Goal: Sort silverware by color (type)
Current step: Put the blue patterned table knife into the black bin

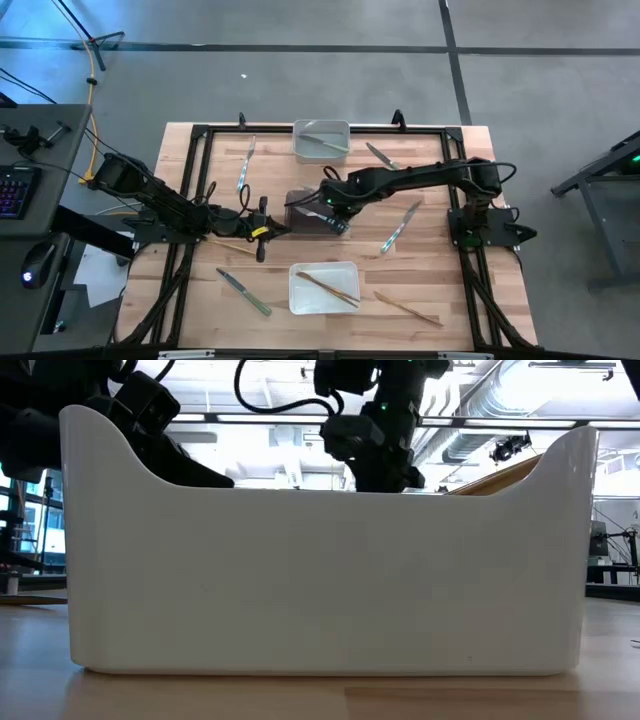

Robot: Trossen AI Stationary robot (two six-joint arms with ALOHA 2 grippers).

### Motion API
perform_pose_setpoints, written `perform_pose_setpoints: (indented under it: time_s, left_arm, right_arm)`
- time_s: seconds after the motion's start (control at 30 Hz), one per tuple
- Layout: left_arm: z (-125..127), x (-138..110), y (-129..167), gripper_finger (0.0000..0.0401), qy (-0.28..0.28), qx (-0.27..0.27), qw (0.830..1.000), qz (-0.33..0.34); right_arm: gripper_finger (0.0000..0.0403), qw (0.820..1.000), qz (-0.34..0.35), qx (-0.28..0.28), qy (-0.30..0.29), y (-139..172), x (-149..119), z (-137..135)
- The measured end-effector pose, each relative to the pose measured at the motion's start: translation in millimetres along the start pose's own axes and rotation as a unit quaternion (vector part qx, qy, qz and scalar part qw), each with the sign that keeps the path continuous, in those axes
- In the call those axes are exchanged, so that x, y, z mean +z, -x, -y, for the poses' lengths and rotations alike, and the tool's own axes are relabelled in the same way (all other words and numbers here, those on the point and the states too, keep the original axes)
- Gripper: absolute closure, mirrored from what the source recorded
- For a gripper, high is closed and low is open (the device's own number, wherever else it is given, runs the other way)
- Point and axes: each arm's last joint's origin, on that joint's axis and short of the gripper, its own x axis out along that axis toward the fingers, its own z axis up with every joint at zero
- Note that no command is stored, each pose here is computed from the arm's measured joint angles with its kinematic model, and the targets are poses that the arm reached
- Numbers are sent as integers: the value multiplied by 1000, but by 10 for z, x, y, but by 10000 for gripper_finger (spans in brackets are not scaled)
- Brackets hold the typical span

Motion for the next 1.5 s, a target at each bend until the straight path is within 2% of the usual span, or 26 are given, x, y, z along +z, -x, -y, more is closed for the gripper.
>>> perform_pose_setpoints:
  time_s: [0.5,0.73,1.13,1.5]
  left_arm:
    - [0,-9,1,400,-1,0,1000,-4]
    - [-1,-9,1,400,-1,0,1000,-4]
    - [-1,-9,1,400,-1,0,1000,-4]
    - [-1,-22,1,400,1,0,1000,-11]
  right_arm:
    - [392,999,8,5,33,274,-15,-207]
    - [391,999,-44,20,12,168,-119,-171]
    - [391,999,-19,42,23,139,-52,-191]
    - [382,997,-33,50,51,-53,-20,-212]
